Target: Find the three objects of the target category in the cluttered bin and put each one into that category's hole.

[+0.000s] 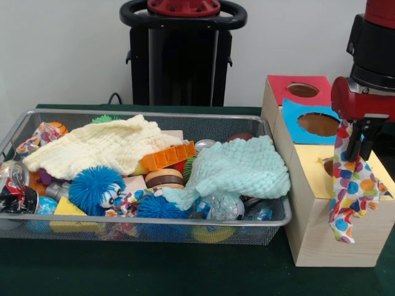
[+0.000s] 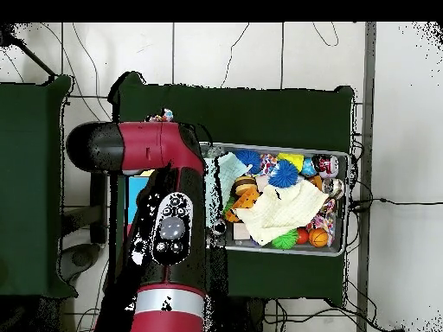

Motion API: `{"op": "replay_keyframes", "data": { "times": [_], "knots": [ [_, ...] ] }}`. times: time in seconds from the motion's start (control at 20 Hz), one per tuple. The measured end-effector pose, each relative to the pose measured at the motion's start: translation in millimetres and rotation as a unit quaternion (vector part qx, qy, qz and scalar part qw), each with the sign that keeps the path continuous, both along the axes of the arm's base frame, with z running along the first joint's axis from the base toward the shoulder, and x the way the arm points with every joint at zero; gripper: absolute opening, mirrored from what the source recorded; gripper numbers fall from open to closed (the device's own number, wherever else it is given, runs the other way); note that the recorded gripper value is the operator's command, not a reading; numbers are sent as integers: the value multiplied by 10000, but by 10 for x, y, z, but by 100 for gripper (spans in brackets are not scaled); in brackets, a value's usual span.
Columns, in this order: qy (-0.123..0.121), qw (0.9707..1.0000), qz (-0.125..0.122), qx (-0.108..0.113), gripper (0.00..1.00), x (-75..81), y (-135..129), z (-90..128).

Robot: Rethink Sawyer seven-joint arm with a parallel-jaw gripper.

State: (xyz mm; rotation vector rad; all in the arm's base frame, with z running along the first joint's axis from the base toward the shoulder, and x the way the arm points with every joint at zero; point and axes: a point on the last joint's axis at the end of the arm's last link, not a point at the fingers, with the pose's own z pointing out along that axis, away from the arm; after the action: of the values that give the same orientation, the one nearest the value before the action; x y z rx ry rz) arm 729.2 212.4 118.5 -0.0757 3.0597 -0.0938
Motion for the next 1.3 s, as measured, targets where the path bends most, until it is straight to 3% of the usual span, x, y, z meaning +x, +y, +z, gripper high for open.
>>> {"op": "replay_keyframes", "data": {
  "times": [0.6,1.3],
  "knots": [
    [-258,9997,6,-7,0,16,-17,-61],
    [-10,10000,-43,-39,0,-251,-80,-283]
  ]
}}
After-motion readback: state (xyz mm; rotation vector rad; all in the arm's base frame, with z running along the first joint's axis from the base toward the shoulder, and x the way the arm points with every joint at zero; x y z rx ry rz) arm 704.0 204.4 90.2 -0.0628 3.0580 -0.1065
